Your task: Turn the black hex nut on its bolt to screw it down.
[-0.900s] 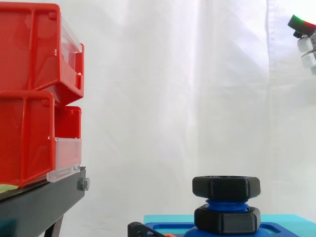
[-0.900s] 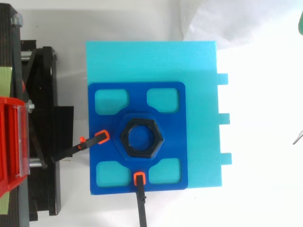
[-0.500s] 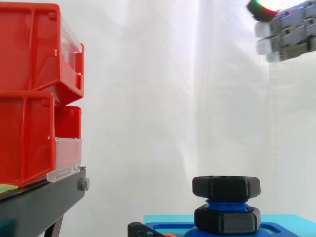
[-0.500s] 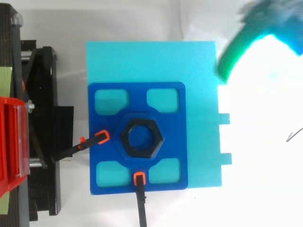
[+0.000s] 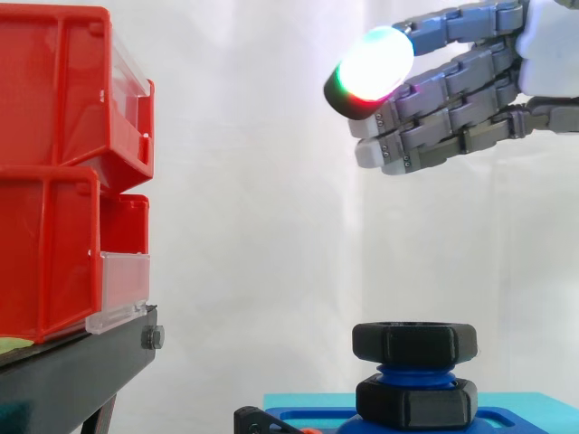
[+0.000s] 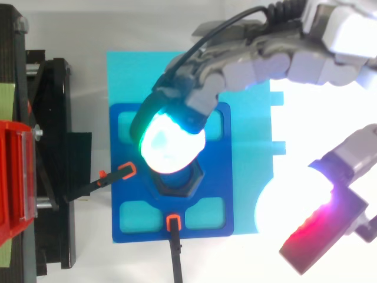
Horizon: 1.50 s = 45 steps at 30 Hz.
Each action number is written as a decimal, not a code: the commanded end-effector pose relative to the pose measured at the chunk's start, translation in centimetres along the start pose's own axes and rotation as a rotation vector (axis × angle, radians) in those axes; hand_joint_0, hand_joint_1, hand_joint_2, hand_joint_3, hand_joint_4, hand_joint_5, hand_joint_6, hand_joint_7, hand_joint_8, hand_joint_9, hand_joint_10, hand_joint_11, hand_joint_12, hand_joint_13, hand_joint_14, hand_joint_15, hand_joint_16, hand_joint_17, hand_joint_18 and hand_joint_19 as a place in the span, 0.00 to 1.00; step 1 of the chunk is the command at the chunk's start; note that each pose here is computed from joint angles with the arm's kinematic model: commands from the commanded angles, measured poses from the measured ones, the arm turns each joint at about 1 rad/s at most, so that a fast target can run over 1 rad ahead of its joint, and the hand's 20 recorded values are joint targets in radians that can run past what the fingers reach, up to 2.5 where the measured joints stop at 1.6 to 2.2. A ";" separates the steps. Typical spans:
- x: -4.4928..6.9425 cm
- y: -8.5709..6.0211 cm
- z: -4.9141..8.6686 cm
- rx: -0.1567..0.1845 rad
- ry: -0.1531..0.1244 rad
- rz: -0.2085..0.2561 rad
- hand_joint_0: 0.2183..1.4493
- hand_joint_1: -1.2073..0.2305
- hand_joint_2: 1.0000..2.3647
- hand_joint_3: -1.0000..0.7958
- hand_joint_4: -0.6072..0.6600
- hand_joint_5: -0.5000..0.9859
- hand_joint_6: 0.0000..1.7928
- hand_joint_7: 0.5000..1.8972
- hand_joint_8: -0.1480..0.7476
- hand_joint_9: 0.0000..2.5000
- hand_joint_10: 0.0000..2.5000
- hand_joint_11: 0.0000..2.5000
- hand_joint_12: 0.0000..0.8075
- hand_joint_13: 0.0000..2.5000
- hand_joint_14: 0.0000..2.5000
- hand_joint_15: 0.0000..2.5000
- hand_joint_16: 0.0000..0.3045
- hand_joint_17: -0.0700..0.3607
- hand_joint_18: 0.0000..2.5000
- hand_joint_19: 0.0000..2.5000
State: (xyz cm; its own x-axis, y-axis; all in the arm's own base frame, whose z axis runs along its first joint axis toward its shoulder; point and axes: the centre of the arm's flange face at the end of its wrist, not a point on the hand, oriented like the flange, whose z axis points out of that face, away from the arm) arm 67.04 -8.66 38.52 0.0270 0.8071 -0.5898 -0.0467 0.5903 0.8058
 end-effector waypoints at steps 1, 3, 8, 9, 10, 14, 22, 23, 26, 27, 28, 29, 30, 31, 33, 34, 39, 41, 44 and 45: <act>1.8 0.2 0.9 -0.011 -0.010 -0.068 0.24 0.55 0.00 0.28 0.63 0.19 0.28 0.15 0.43 0.16 0.00 0.00 0.42 0.14 0.00 0.00 0.18 0.45 0.07 0.00; 2.6 -0.1 1.2 -0.010 -0.004 -0.078 0.24 0.55 0.00 0.28 0.63 0.19 0.28 0.15 0.44 0.16 0.00 0.00 0.43 0.14 0.00 0.00 0.18 0.45 0.07 0.00; 3.9 -0.3 1.9 -0.024 -0.002 -0.096 0.24 0.55 0.00 0.28 0.64 0.19 0.28 0.15 0.44 0.17 0.00 0.00 0.42 0.14 0.00 0.00 0.18 0.44 0.07 0.00; 4.3 0.0 2.1 -0.037 -0.007 -0.113 0.24 0.55 0.00 0.28 0.64 0.19 0.28 0.16 0.44 0.17 0.00 0.00 0.42 0.14 0.00 0.00 0.18 0.44 0.07 0.00; 4.5 0.2 2.1 -0.039 -0.007 -0.121 0.24 0.55 0.00 0.28 0.64 0.19 0.28 0.16 0.44 0.17 0.00 0.00 0.42 0.14 0.00 0.00 0.18 0.44 0.08 0.00; 5.3 1.0 2.4 -0.064 -0.007 -0.222 0.24 0.55 0.00 0.28 0.65 0.20 0.28 0.19 0.44 0.17 0.00 0.00 0.42 0.14 0.00 0.00 0.18 0.44 0.08 0.00; 7.6 0.1 3.9 -0.093 -0.019 -0.289 0.24 0.55 0.00 0.28 0.67 0.22 0.28 0.28 0.44 0.17 0.00 0.00 0.42 0.14 0.00 0.00 0.18 0.44 0.07 0.00; 7.7 0.1 3.9 -0.095 -0.019 -0.296 0.24 0.55 0.00 0.28 0.67 0.22 0.28 0.29 0.44 0.17 0.00 0.00 0.42 0.14 0.00 0.00 0.18 0.44 0.07 0.00; 8.1 0.3 4.0 -0.089 -0.036 -0.375 0.24 0.56 0.00 0.28 0.69 0.23 0.28 0.33 0.45 0.17 0.00 0.00 0.42 0.14 0.00 0.00 0.18 0.44 0.07 0.00; 8.1 0.3 4.0 -0.085 -0.041 -0.413 0.24 0.56 0.00 0.28 0.69 0.23 0.28 0.34 0.45 0.17 0.00 0.00 0.42 0.14 0.00 0.00 0.18 0.44 0.07 0.00; 8.1 0.3 4.0 -0.085 -0.041 -0.413 0.24 0.56 0.00 0.28 0.69 0.23 0.28 0.35 0.45 0.17 0.00 0.00 0.42 0.14 0.00 0.00 0.18 0.44 0.07 0.00; 8.2 0.4 4.1 -0.087 -0.043 -0.444 0.24 0.56 0.00 0.28 0.69 0.23 0.28 0.35 0.45 0.17 0.00 0.00 0.42 0.14 0.00 0.00 0.18 0.44 0.07 0.00; 8.5 0.2 4.3 -0.089 -0.045 -0.465 0.24 0.56 0.00 0.28 0.69 0.23 0.28 0.37 0.45 0.17 0.00 0.00 0.42 0.14 0.00 0.00 0.18 0.44 0.07 0.00; 8.6 0.1 4.3 -0.091 -0.047 -0.471 0.24 0.56 0.00 0.28 0.69 0.23 0.28 0.38 0.45 0.17 0.00 0.00 0.42 0.14 0.00 0.00 0.18 0.44 0.07 0.00; 8.9 0.2 4.5 -0.100 -0.050 -0.486 0.24 0.57 0.00 0.28 0.70 0.24 0.28 0.40 0.45 0.17 0.00 0.00 0.42 0.14 0.00 0.00 0.18 0.44 0.07 0.00; 9.2 -0.1 4.6 -0.097 -0.049 -0.491 0.24 0.57 0.00 0.28 0.70 0.24 0.28 0.40 0.45 0.17 0.00 0.00 0.42 0.14 0.00 0.00 0.18 0.44 0.07 0.00; 9.6 0.1 4.7 -0.104 -0.053 -0.583 0.24 0.58 0.00 0.28 0.72 0.25 0.28 0.45 0.46 0.18 0.00 0.00 0.43 0.13 0.00 0.00 0.18 0.44 0.07 0.00; 9.7 0.0 4.7 -0.102 -0.054 -0.632 0.24 0.59 0.00 0.28 0.71 0.25 0.28 0.45 0.46 0.18 0.00 0.00 0.43 0.13 0.00 0.00 0.18 0.44 0.07 0.00; 9.7 0.1 4.7 -0.102 -0.057 -0.658 0.24 0.59 0.00 0.28 0.72 0.25 0.28 0.46 0.46 0.18 0.00 0.00 0.43 0.13 0.00 0.00 0.18 0.44 0.07 0.00; 9.8 0.1 4.7 -0.102 -0.055 -0.669 0.24 0.59 0.00 0.28 0.72 0.26 0.28 0.46 0.46 0.18 0.00 0.00 0.43 0.13 0.00 0.00 0.18 0.44 0.07 0.00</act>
State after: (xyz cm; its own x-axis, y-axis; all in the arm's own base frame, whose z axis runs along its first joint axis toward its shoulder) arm 71.98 -0.79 33.12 0.1306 0.3084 -0.9422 -0.1004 0.9496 0.2969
